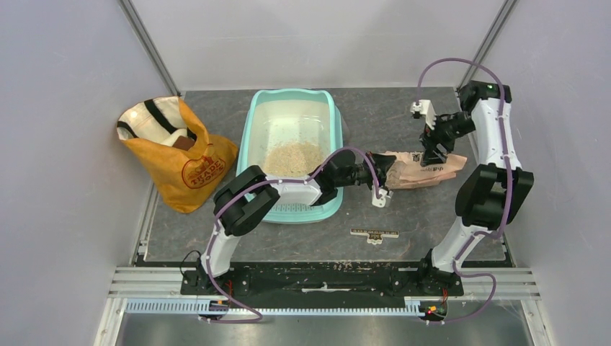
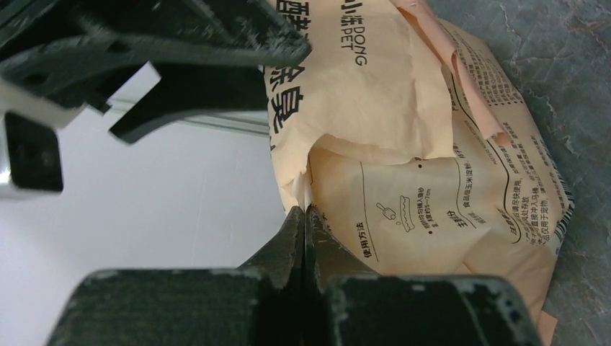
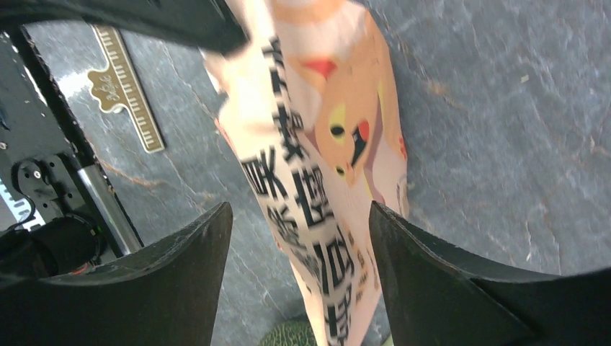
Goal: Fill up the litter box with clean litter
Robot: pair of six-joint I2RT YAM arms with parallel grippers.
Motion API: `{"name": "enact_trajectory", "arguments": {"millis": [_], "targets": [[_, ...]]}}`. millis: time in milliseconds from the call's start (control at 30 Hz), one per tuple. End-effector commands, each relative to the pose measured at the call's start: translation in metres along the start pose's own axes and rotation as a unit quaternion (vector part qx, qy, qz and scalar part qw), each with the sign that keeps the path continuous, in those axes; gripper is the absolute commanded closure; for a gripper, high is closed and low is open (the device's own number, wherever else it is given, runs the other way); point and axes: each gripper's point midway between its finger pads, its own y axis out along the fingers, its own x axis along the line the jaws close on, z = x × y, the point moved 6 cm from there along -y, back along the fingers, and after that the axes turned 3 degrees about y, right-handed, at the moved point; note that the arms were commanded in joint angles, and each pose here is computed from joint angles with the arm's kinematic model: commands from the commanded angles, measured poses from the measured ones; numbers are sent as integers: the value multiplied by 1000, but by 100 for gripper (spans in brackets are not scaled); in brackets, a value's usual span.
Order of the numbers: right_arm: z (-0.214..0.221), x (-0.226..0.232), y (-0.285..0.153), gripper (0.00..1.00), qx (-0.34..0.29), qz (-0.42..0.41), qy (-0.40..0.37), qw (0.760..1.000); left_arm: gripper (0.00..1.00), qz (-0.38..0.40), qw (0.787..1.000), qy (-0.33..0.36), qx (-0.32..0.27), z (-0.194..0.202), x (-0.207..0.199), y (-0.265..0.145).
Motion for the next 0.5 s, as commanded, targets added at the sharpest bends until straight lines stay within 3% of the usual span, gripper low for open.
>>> {"name": "enact_trajectory", "arguments": {"millis": [0, 433, 467], "targets": [[-21, 42, -4, 24, -15, -71, 38, 997, 98, 1, 996, 80, -38, -8, 1, 10], [-13, 20, 29, 48, 39, -95, 41, 994, 98, -7, 993, 116, -15, -1, -2, 12], [-13, 19, 30, 63, 42, -94, 38, 994, 98, -8, 993, 118, -12, 0, -2, 12]]}}
